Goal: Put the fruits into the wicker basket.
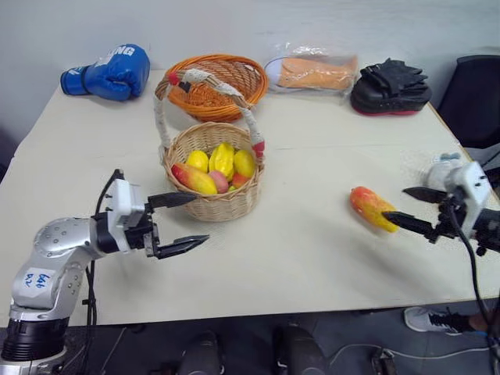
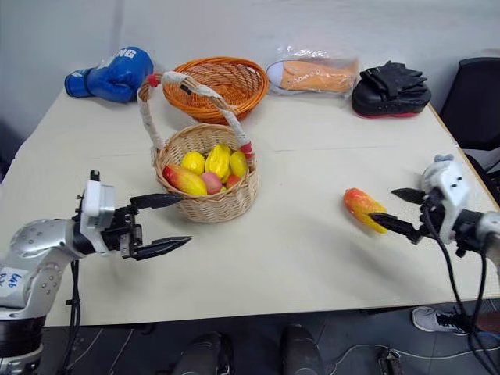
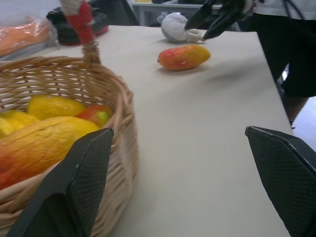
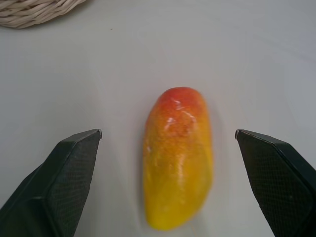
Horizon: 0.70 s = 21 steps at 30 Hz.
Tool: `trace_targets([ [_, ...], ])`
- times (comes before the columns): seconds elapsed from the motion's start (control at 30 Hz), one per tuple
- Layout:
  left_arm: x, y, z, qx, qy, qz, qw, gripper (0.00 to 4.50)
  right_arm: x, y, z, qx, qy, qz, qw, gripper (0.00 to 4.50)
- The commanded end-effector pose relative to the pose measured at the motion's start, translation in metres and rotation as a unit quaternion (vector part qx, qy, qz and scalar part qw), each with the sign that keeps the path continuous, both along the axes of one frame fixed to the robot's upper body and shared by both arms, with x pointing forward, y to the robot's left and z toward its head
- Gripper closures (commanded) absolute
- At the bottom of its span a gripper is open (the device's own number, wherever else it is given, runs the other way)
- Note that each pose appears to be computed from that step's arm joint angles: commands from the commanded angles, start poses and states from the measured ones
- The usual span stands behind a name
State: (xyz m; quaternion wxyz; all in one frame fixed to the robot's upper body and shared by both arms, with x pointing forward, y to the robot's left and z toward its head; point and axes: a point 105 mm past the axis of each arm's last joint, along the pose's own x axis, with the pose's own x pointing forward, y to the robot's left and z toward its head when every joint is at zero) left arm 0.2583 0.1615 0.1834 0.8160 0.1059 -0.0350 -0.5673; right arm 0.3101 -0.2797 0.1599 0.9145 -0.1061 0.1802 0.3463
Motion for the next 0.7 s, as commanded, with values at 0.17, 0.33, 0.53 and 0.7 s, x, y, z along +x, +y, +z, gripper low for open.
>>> trace_targets([
  [0.17,-0.010,-0.009,0.013,-0.003,-0.013,-0.027,1.000,0.02,0.029,-0.014,-0.021,-0.043,0.075,-0.024,0.996,0.00],
  [0.33,-0.010,-0.009,0.015,0.000,-0.019,-0.026,0.999,0.02,0.038,-0.009,-0.026,-0.051,0.078,-0.004,0.996,0.00],
  [0.53,-0.009,-0.006,0.017,-0.002,-0.017,-0.018,1.000,0.00,0.047,0.005,-0.012,-0.045,0.033,0.043,0.998,1.29],
  [0.7,-0.010,0.013,0.018,-0.018,-0.012,0.033,0.999,0.00,0.031,0.070,0.017,-0.018,0.037,0.175,0.984,1.98],
])
